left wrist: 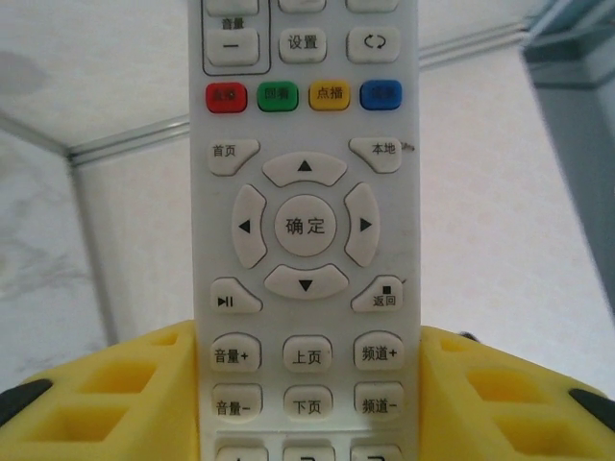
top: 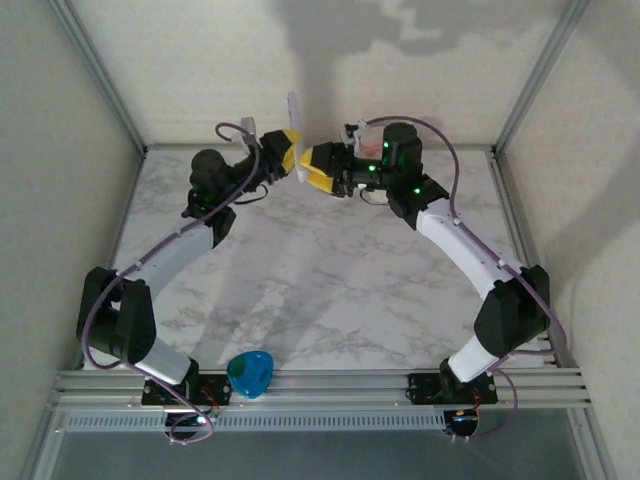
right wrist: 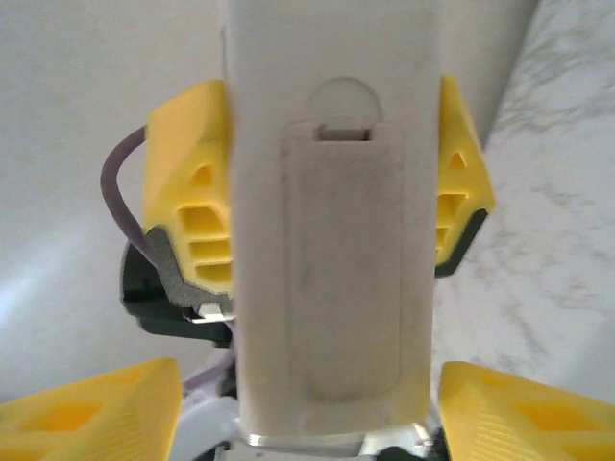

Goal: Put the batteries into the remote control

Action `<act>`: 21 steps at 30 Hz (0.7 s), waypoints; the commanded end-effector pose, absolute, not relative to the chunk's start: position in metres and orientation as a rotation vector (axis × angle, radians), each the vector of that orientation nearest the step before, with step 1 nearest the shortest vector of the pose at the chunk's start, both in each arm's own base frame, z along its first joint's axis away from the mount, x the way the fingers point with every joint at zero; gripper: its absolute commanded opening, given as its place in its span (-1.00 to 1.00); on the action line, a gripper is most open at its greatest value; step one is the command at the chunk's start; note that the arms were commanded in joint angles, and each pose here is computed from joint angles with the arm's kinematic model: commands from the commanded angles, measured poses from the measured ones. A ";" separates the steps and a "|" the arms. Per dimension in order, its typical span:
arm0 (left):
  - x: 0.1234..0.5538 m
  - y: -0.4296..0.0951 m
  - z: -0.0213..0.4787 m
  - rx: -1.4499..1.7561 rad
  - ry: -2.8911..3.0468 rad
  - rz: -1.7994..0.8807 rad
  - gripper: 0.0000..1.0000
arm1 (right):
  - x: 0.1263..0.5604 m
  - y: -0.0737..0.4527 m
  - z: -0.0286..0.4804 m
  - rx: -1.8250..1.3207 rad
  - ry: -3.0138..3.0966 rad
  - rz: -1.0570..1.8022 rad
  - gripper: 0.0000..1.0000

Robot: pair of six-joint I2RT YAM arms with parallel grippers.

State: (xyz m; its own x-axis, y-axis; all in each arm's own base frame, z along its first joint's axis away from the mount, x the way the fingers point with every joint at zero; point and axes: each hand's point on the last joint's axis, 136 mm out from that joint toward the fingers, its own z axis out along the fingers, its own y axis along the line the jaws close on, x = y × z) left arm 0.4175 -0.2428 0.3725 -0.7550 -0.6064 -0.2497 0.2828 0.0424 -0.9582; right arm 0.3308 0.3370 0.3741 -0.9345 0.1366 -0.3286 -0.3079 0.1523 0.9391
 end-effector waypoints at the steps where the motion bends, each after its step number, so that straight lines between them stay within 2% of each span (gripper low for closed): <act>1: 0.419 -0.234 0.359 -0.322 1.797 -1.567 -0.14 | 0.335 0.305 0.352 -0.090 2.170 1.597 0.48; 2: 0.421 -0.230 0.346 -0.346 1.844 -1.509 -0.12 | 0.338 0.297 0.343 -0.059 2.196 1.530 0.51; 3: 0.422 -0.227 0.332 -0.363 1.895 -1.439 -0.12 | 0.340 0.287 0.332 -0.021 2.231 1.444 0.66; 4: 0.422 -0.224 0.318 -0.379 1.949 -1.361 -0.11 | 0.341 0.278 0.323 -0.005 2.256 1.368 0.68; 11: 0.412 -0.219 0.227 -0.414 2.236 -0.917 -0.07 | 0.340 0.227 0.279 0.087 2.354 0.949 0.67; 21: 0.383 -0.241 0.112 -0.279 2.518 -0.417 -0.08 | 0.333 0.193 0.260 0.109 2.379 0.728 0.74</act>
